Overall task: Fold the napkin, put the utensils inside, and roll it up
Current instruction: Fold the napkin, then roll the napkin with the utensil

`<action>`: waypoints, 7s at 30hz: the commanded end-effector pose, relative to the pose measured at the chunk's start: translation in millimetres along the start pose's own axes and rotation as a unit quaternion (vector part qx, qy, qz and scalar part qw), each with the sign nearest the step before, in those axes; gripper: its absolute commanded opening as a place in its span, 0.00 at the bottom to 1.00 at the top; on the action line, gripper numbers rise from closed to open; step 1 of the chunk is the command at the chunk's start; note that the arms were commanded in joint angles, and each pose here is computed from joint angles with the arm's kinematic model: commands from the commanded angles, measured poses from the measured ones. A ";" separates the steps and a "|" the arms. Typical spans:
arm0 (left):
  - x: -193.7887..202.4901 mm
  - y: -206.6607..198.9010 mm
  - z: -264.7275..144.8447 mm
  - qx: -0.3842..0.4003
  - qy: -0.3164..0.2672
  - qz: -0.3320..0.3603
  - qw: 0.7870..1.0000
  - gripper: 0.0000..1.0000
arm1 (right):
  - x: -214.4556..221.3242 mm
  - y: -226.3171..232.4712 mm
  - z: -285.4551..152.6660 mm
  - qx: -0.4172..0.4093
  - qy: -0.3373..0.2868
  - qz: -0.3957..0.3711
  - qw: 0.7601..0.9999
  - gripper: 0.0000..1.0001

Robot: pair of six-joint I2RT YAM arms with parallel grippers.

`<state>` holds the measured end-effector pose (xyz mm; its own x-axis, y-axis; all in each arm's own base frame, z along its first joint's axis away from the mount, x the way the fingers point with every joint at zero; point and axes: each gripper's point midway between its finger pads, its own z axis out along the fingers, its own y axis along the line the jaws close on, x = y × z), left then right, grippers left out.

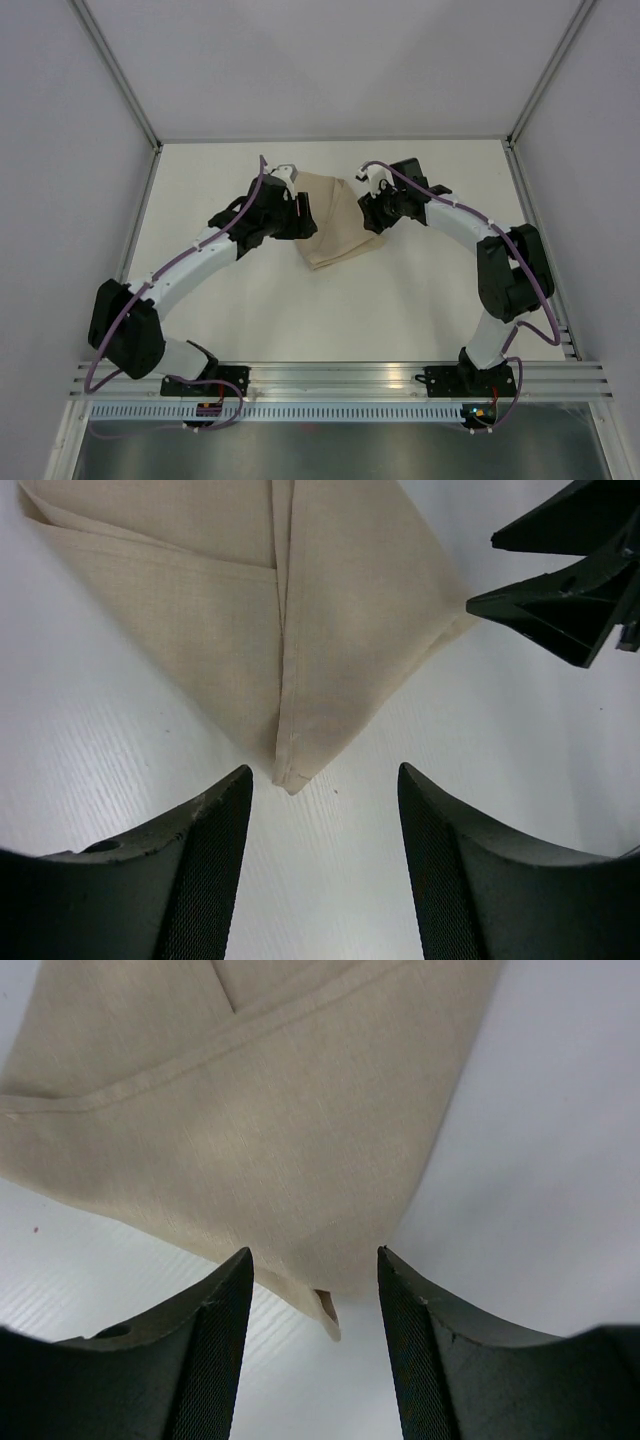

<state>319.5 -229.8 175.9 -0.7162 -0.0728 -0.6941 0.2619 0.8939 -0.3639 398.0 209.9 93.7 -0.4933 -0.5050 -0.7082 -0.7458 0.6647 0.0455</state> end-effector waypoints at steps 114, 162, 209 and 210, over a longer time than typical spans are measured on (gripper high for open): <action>-69.4 35.3 -61.0 0.001 -0.173 0.010 0.985 0.71 | 37.1 103.8 61.0 -0.046 0.035 -0.267 0.962 0.67; -34.7 -15.7 -107.7 0.062 -0.251 0.121 0.958 0.68 | 139.3 117.2 46.0 -0.295 0.272 -0.100 0.911 0.15; 134.4 -117.2 55.1 0.203 -0.105 0.633 0.739 0.78 | 176.4 98.5 19.0 -0.344 0.320 -0.032 0.883 0.13; 135.0 -116.9 56.9 0.206 -0.100 0.632 0.740 0.78 | 175.6 98.7 18.9 -0.344 0.320 -0.033 0.882 0.13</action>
<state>224.8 -359.5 84.5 0.3230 0.6241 -0.7114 0.8406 0.1561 0.5186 242.6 231.8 13.1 -0.5263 -0.7965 -0.2977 -0.7064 0.2146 0.6745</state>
